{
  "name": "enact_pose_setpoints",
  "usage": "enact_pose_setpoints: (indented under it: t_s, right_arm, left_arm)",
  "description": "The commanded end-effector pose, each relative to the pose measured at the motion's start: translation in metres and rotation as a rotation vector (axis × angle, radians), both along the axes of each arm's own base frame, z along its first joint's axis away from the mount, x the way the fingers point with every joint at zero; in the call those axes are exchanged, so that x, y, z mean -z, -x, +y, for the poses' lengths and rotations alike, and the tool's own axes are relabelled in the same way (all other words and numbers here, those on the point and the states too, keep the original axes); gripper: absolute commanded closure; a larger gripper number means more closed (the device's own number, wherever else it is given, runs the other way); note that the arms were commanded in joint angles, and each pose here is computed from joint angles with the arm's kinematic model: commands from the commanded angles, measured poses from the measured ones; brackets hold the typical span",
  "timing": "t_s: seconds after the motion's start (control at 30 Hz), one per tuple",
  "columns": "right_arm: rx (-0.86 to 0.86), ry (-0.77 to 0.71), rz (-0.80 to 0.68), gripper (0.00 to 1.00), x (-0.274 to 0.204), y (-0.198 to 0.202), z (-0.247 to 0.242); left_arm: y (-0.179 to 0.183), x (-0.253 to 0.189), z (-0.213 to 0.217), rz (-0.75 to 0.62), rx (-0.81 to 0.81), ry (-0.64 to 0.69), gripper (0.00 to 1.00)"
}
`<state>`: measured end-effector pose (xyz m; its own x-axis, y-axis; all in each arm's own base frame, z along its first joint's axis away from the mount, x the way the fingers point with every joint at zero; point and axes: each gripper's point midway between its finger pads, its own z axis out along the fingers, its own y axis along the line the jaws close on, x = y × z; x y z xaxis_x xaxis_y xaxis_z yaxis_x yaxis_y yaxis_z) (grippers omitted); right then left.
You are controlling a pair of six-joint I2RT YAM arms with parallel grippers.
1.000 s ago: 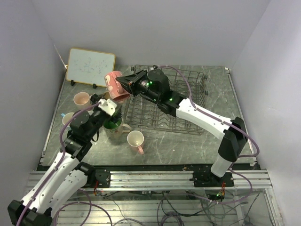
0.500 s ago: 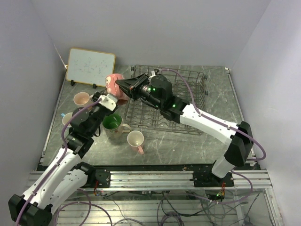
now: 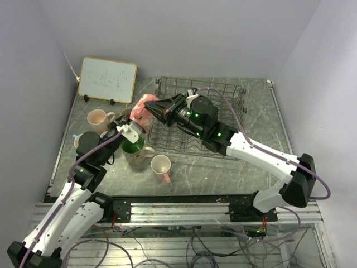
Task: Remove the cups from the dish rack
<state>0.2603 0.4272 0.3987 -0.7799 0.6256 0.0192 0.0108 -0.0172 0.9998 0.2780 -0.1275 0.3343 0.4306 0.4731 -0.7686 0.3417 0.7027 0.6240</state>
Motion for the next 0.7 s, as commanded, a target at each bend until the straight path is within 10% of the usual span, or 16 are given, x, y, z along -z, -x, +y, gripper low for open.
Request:
enact_pose_setpoints:
  t_s: [0.0, 0.27, 0.47, 0.67]
  right_arm:
    - [-0.081, -0.022, -0.033, 1.00, -0.004, 0.030, -0.008]
    - [-0.057, 0.165, -0.052, 0.98, 0.032, 0.024, -0.051]
    - [-0.048, 0.336, -0.088, 0.57, 0.052, 0.015, -0.090]
    - [0.090, 0.680, -0.097, 0.37, 0.077, 0.005, -0.179]
  left_arm:
    - [0.029, -0.031, -0.033, -0.136, 0.233, -0.137, 0.93]
    - [0.051, -0.004, -0.073, 0.162, 0.538, -0.294, 0.93]
    - [0.061, -0.001, -0.118, 0.351, 0.666, -0.348, 0.93]
    - [0.068, 0.018, -0.162, 0.525, 0.719, -0.433, 0.93]
